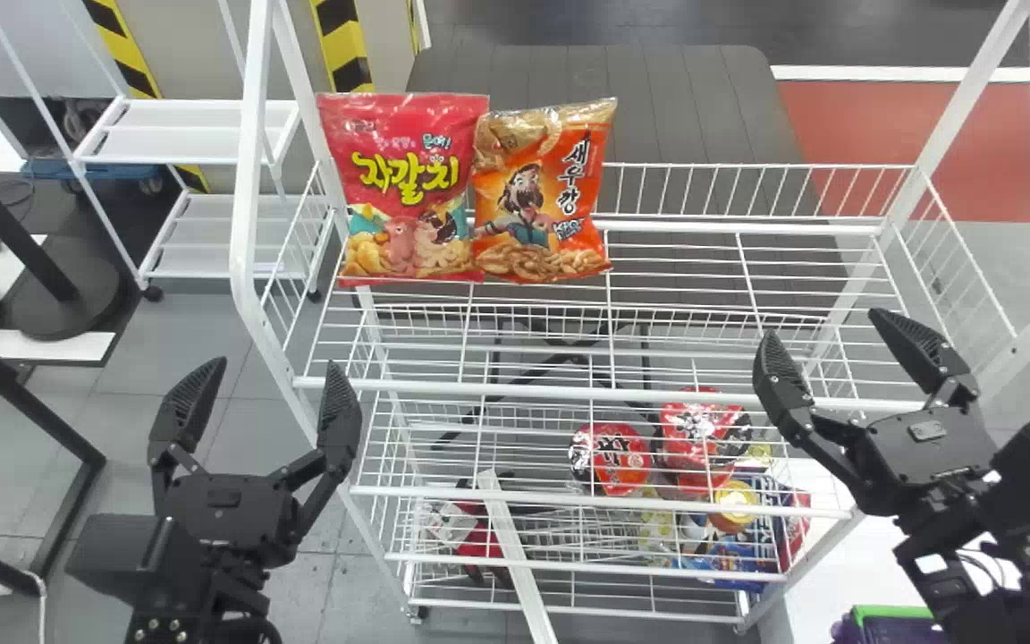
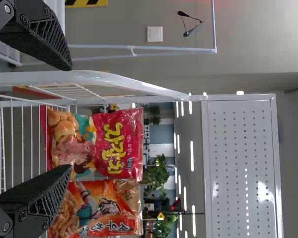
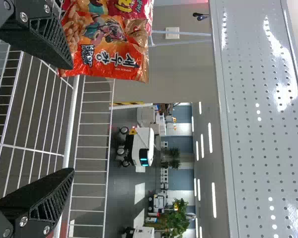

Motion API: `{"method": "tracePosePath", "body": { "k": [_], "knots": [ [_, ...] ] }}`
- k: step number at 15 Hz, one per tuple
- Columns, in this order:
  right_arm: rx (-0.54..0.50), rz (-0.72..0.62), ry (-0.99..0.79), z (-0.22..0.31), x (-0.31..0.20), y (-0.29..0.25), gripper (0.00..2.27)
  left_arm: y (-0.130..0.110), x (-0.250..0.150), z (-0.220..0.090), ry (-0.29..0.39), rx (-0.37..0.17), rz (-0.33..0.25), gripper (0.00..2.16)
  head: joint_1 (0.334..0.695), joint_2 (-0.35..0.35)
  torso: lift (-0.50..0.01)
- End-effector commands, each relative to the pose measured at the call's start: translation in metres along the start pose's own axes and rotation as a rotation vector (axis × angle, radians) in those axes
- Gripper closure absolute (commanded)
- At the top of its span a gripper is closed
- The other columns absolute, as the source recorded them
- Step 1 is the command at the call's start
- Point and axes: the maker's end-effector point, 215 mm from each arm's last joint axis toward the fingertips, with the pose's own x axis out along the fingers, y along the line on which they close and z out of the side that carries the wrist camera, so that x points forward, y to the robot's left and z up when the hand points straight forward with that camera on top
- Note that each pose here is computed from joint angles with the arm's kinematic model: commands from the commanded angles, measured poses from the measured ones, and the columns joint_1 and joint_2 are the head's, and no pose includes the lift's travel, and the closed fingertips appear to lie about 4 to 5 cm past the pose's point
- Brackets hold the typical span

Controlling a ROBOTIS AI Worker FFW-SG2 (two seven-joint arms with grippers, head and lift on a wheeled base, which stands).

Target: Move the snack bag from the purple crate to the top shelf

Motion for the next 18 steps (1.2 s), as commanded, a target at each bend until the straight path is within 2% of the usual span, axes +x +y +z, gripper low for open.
{"method": "tracePosePath", "body": {
  "k": [1, 18],
  "knots": [
    [0.004, 0.0, 0.0, -0.0005, 0.0001, 0.0004, 0.08, 0.0003, 0.0003, 0.0002, -0.001, -0.001, 0.001, 0.12, 0.695, 0.05, 0.0],
    [0.013, 0.009, -0.001, -0.0022, -0.0001, 0.0046, 0.07, -0.0004, 0.0006, -0.001, 0.002, -0.002, 0.003, 0.12, 0.695, 0.055, 0.0]
  ]
}}
